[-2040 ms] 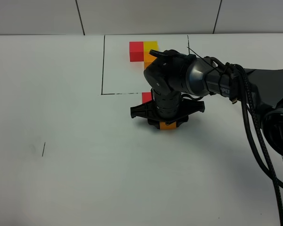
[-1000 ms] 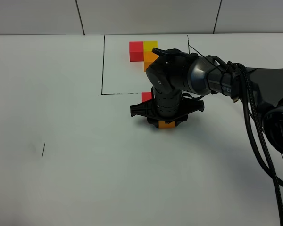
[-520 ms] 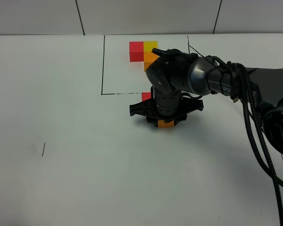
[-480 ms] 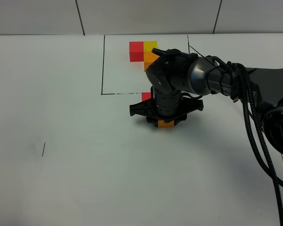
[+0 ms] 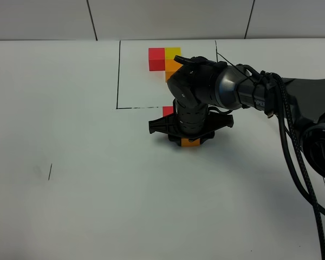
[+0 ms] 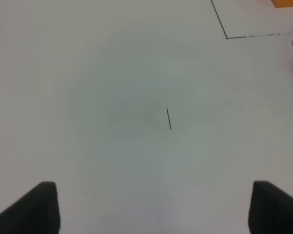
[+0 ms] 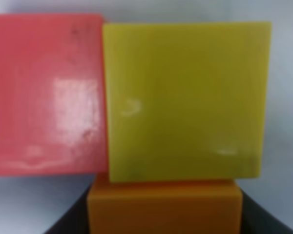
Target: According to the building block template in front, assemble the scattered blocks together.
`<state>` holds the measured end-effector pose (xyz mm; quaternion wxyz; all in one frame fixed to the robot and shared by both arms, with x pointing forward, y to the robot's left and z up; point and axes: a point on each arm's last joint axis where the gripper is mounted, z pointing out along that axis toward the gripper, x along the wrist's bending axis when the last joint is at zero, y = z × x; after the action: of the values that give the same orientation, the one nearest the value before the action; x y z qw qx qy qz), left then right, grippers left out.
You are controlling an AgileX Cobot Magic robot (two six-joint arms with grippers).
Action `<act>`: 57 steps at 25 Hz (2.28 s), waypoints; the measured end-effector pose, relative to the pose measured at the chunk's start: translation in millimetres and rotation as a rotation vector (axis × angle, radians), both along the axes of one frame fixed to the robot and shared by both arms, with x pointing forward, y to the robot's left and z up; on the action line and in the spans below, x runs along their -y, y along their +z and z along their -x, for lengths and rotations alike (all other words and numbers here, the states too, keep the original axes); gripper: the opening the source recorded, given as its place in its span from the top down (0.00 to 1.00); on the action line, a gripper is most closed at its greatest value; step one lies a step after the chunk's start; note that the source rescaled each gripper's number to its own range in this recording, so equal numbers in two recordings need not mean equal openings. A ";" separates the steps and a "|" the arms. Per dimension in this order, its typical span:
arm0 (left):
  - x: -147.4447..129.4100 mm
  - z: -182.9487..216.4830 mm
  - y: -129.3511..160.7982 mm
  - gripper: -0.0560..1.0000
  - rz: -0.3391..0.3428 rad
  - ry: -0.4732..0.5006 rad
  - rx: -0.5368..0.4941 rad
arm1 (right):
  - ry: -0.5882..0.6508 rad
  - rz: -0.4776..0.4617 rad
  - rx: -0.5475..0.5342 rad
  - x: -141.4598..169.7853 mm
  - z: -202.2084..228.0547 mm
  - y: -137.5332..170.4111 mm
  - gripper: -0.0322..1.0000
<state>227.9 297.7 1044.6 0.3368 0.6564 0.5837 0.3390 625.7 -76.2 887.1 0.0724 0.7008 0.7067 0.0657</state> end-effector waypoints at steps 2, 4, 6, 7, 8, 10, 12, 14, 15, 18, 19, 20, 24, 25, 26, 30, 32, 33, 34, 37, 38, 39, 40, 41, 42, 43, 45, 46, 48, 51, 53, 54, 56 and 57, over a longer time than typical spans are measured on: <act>0.0 0.0 0.0 0.25 0.000 0.000 0.000 | 0.002 0.003 0.002 0.2 -0.1 0.0 0.96; 0.0 0.0 0.0 0.25 0.000 0.000 0.000 | 0.002 0.003 0.002 0.2 -0.2 0.0 0.96; 0.0 0.0 0.0 0.25 0.000 0.000 0.000 | 0.003 0.004 0.002 0.3 -0.2 0.0 0.96; 0.0 0.0 0.0 0.25 0.000 0.000 0.000 | 0.003 0.004 0.002 0.3 -0.2 0.0 0.96; 0.0 0.0 0.0 0.25 0.000 0.000 0.000 | 0.003 0.004 0.002 0.3 -0.2 -0.1 0.96; 0.0 0.0 0.0 0.25 0.000 0.000 0.000 | 0.003 0.005 0.003 0.4 -0.2 -0.1 0.96; 0.0 0.0 0.0 0.25 0.000 0.000 0.000 | 0.005 0.006 0.003 0.5 -0.3 -0.1 0.96; 0.0 0.0 0.0 0.25 0.000 0.000 0.000 | 0.008 0.011 0.006 0.8 -0.6 0.0 0.96; 0.0 0.0 0.0 0.25 0.000 0.000 0.000 | 0.009 0.012 0.008 0.9 -0.7 0.0 0.96; 0.0 0.0 0.0 0.25 0.000 0.000 0.000 | 0.010 0.013 0.009 1.0 -0.8 0.0 0.96; 0.0 0.0 0.0 0.25 0.000 0.000 0.000 | 0.010 0.013 0.009 1.0 -0.8 0.0 0.96; 0.0 0.0 0.0 0.25 0.000 0.000 0.000 | 0.010 0.013 0.009 1.0 -0.8 0.0 0.96; 0.0 0.0 0.0 0.25 0.000 0.000 0.000 | 0.011 0.014 0.009 1.0 -0.9 0.2 0.96; 0.0 0.0 0.0 0.25 0.000 0.000 0.000 | 0.011 0.014 0.009 1.0 -0.9 0.2 0.96; 0.0 0.0 0.0 0.25 0.000 0.000 0.000 | 0.011 0.015 0.008 1.1 -0.8 0.2 0.96; 0.0 0.0 0.0 0.25 0.000 0.000 0.000 | 0.011 0.016 0.007 1.2 -0.7 0.1 0.96; 0.0 0.0 0.0 0.25 0.000 0.000 0.000 | 0.010 0.017 0.006 1.2 -0.6 0.1 0.96; 0.0 0.0 0.0 0.25 0.000 0.000 0.000 | 0.010 0.017 0.006 1.2 -0.6 0.1 0.96; 0.0 0.0 0.0 0.25 0.000 0.000 0.000 | 0.010 0.017 0.006 1.2 -0.6 0.1 0.96; 0.0 0.0 0.0 0.25 0.001 0.001 0.000 | 0.011 0.017 0.004 1.2 -0.6 -0.2 0.96; 0.0 0.0 0.0 0.25 0.001 0.001 0.000 | 0.012 0.017 0.004 1.2 -0.6 -0.2 0.96; 0.0 0.0 0.0 0.25 0.001 0.001 0.000 | 0.012 0.017 0.004 1.2 -0.5 -0.2 0.95; 0.0 0.0 0.0 0.25 0.001 0.001 0.000 | 0.016 0.017 0.004 1.2 -0.5 -0.2 0.92; 0.0 0.0 0.0 0.25 0.001 0.001 0.000 | 0.021 0.019 0.003 1.2 -0.5 -0.2 0.88; 0.0 0.0 0.0 0.25 0.001 0.001 0.000 | 0.026 0.022 0.003 1.4 -0.5 -0.2 0.83; 0.0 0.0 0.0 0.25 0.001 0.001 0.000 | 0.030 0.026 0.002 2.0 -0.5 0.3 0.76; 0.0 0.0 0.0 0.25 0.001 0.001 0.000 | 0.043 0.030 0.004 2.6 -0.8 1.2 0.63; 0.0 0.0 0.0 0.25 0.001 0.001 0.000 | 0.048 0.030 0.005 2.6 -0.8 2.1 0.56; 0.0 0.0 0.0 0.25 0.001 0.001 0.000 | 0.058 0.027 0.010 2.4 -0.8 4.6 0.41; 0.0 0.0 0.0 0.25 0.001 0.001 0.000 | 0.076 0.015 0.022 2.1 0.0 14.6 0.18; 0.0 0.0 0.0 0.25 0.001 0.001 0.000 | 0.097 -0.002 0.032 1.4 1.3 25.2 0.07; 0.0 0.0 0.0 0.25 0.000 0.000 0.000 | 0.107 -0.015 0.036 0.9 2.4 31.8 0.03; 0.0 0.1 -0.1 0.25 0.000 0.000 -0.001 | 0.130 -0.026 0.044 0.9 5.0 44.6 0.00; 0.0 0.1 -0.1 0.25 0.000 0.000 -0.001 | 0.142 -0.026 0.047 1.7 6.5 51.6 0.00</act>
<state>227.9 297.7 1044.5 0.3366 0.6565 0.5840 0.3386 619.2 -77.9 938.7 0.0752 0.6481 0.7517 0.0962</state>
